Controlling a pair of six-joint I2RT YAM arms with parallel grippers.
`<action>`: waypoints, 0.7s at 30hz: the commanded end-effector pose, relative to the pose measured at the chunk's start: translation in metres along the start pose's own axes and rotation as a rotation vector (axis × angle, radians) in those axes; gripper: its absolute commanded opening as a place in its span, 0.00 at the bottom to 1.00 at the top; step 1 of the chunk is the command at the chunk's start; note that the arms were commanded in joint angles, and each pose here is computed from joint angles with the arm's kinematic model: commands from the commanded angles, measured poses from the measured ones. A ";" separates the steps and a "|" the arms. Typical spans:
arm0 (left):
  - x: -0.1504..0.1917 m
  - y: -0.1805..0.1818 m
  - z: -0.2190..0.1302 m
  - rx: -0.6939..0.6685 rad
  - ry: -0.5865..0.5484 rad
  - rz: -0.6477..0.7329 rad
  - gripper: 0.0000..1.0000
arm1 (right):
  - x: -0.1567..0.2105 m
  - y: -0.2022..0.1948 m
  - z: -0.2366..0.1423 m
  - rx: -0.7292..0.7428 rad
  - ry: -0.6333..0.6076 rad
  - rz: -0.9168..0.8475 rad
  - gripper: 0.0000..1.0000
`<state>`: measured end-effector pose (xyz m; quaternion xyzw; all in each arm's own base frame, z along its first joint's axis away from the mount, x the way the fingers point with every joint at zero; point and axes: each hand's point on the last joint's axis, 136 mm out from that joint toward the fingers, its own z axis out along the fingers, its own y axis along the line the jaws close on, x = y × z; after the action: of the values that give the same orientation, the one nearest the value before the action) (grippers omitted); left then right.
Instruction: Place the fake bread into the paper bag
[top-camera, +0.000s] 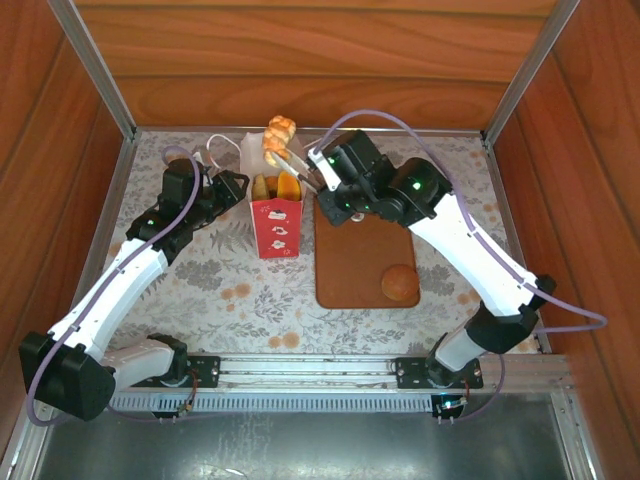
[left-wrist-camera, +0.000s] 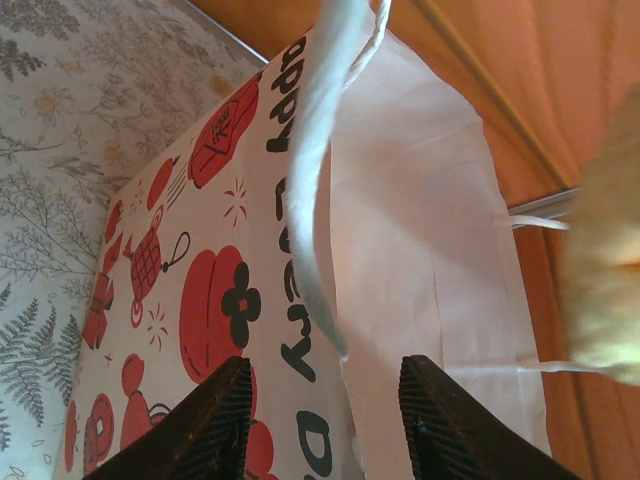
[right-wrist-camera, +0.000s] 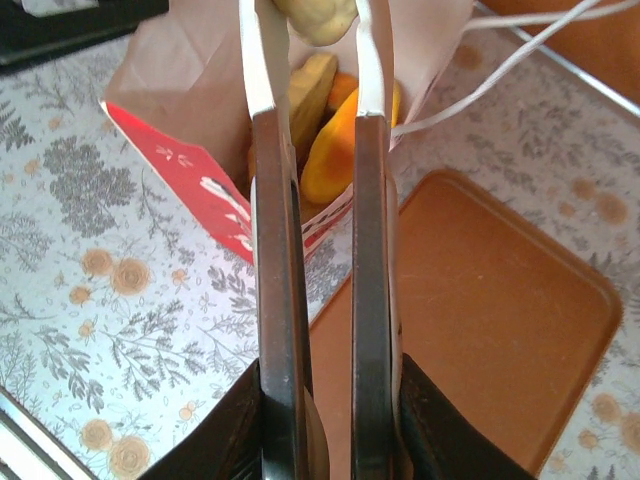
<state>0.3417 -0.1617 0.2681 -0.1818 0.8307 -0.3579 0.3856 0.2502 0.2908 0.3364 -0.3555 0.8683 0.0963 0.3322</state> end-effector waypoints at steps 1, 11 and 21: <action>0.002 0.000 0.003 0.008 -0.004 0.001 0.42 | 0.001 0.014 0.003 -0.061 0.004 0.021 0.19; 0.006 0.008 0.007 -0.012 0.002 0.006 0.38 | 0.016 0.022 0.031 -0.075 0.087 0.076 0.27; -0.003 0.001 0.005 0.002 -0.029 0.052 0.42 | 0.017 0.020 0.038 -0.064 0.096 0.116 0.43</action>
<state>0.3432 -0.1607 0.2573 -0.1788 0.8346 -0.3493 0.3866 0.2441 0.3044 0.2912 -0.3314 0.9002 0.1125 0.2591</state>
